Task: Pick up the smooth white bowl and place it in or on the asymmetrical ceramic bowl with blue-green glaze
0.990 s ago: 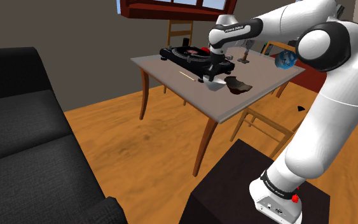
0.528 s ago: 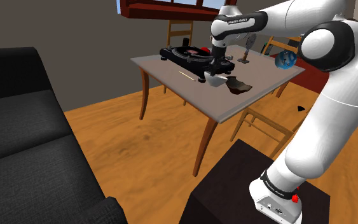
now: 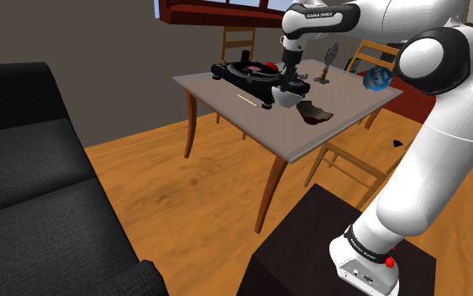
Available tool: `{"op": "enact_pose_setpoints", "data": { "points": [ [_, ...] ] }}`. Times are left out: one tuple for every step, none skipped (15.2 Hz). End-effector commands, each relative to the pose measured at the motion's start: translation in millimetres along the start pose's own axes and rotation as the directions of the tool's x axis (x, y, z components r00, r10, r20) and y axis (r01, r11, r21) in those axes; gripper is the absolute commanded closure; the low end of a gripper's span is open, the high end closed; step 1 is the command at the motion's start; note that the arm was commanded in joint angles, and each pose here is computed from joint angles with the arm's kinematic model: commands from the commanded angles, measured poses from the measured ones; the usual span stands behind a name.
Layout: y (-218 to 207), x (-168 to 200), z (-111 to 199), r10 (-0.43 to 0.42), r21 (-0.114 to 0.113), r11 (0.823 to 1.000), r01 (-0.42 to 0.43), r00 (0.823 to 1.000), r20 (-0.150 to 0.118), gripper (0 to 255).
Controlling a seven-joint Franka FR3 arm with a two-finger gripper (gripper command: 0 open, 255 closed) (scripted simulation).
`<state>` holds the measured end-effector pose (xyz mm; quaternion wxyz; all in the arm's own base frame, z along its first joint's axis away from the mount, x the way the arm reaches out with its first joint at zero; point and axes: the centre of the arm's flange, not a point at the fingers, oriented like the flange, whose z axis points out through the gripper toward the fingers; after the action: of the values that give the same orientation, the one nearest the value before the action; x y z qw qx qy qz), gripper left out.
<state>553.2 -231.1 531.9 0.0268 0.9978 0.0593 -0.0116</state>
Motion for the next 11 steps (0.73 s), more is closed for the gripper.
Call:
{"op": "enact_pose_setpoints", "data": {
  "points": [
    [0.8, -0.6, -10.7, 0.0, 0.0, 1.0, 0.0, 1.0, 0.0, 255],
    [1.1, -0.8, -16.0, 0.0, 0.0, 1.0, 0.0, 1.0, 0.0, 255],
    [1.3, -0.9, -21.3, 0.0, 0.0, 1.0, 0.0, 1.0, 0.0, 255],
    [1.6, -1.0, -26.5, 0.0, 0.0, 1.0, 0.0, 1.0, 0.0, 255],
    [1.9, -1.2, -31.8, 0.0, 0.0, 1.0, 0.0, 1.0, 0.0, 255],
    [2.0, -1.3, -35.0, 0.0, 0.0, 1.0, 0.0, 1.0, 0.0, 255],
    [11.1, -10.4, -37.9, 0.0, 0.0, 1.0, 0.0, 1.0, 0.0, 255],
    [20.1, -19.6, -40.8, 0.0, 0.0, 1.0, 0.0, 1.0, 0.0, 255],
    [29.1, -28.8, -43.7, 0.0, 0.0, 1.0, 0.0, 1.0, 0.0, 255],
    [38.1, -38.0, -46.7, 0.0, 0.0, 1.0, 0.0, 1.0, 0.0, 255],
    [47.2, -47.2, -49.6, 0.0, 0.0, 1.0, 0.0, 1.0, 0.0, 255]
  ]
}}
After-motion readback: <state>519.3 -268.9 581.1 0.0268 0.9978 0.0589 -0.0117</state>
